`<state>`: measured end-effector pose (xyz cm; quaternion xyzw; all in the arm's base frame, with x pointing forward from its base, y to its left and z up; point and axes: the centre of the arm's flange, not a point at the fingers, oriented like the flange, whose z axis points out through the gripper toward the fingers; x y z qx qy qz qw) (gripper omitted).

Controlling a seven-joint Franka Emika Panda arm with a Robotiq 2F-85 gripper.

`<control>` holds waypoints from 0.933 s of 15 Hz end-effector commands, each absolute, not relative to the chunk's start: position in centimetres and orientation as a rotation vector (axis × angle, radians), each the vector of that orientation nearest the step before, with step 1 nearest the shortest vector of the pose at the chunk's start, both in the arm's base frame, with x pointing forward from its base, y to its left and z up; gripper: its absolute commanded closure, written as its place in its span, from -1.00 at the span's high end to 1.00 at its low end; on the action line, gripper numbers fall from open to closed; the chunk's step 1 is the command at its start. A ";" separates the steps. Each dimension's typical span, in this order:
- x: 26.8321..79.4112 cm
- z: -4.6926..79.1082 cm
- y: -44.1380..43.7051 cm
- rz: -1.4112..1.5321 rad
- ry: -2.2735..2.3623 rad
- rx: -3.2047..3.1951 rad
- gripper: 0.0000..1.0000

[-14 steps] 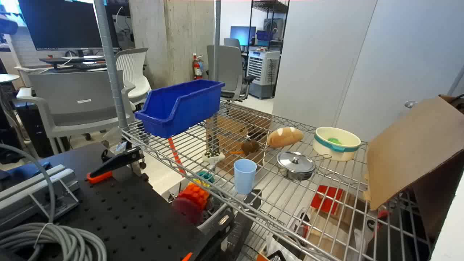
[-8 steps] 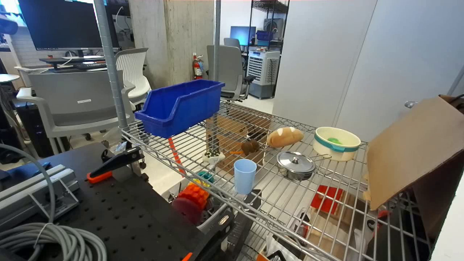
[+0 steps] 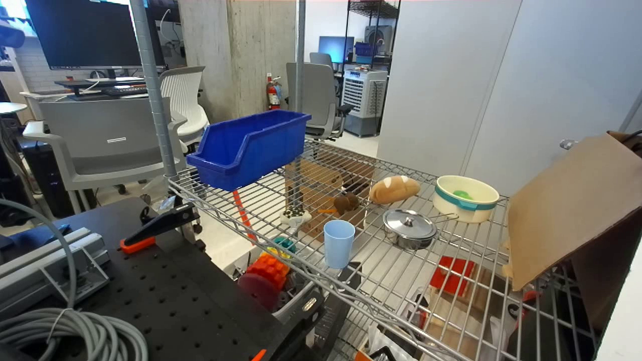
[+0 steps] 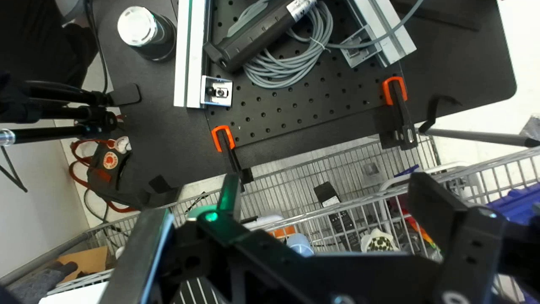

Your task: Move the blue cup to the right

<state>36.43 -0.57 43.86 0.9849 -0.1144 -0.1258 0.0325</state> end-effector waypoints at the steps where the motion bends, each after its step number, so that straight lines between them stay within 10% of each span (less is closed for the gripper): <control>1: 40.2 41.5 -2.1 -0.270 -0.388 3.060 1.00; 14: 47.5 22.6 -7.1 0.051 -0.668 3.003 1.00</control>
